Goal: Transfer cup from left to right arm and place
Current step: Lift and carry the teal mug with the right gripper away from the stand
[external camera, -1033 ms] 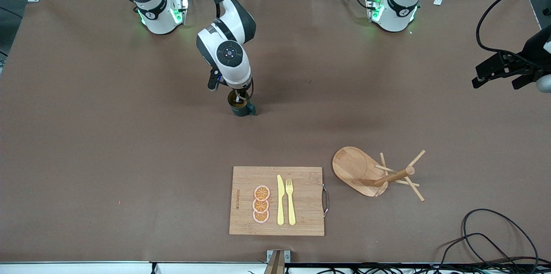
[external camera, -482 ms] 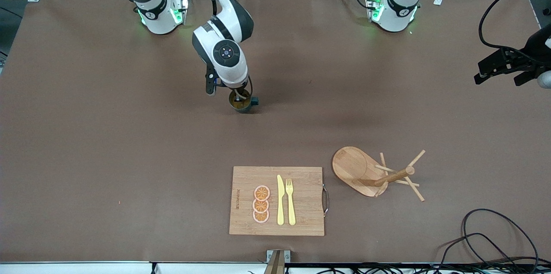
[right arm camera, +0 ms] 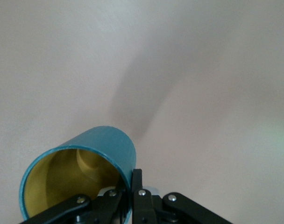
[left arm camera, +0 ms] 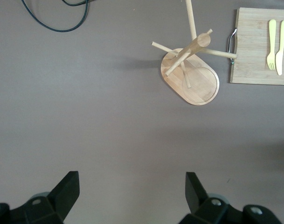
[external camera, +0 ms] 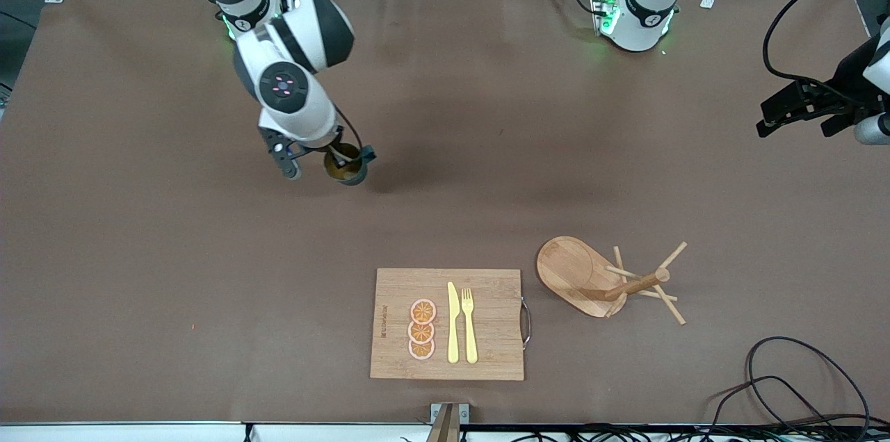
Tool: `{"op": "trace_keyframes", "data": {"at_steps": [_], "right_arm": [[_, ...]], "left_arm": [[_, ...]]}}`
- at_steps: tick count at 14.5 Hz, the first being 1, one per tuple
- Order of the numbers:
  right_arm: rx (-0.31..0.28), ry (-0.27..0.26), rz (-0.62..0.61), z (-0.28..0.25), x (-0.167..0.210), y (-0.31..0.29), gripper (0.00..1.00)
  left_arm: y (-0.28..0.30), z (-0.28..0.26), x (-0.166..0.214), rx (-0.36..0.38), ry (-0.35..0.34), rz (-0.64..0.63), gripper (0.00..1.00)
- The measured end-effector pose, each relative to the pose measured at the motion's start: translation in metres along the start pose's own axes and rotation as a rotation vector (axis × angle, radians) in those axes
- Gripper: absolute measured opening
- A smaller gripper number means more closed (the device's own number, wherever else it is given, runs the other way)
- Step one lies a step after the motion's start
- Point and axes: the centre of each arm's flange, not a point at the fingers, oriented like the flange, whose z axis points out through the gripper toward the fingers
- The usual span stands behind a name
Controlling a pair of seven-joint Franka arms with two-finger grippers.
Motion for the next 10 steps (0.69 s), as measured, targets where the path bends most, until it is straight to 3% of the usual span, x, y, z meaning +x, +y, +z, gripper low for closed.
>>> {"op": "trace_keyframes", "data": {"at_steps": [6,10], "right_arm": [[0.001,-0.006,-0.497,0.001,0.082,0.031,0.06],[0.016,-0.022,-0.712,0.003,0.140,0.057,0.06]], "left_arm": [[0.006,0.003,0.000,0.001,-0.007,0.008,1.00],[0.005,0.005,0.000,0.002,-0.010,0.005,1.00]]}}
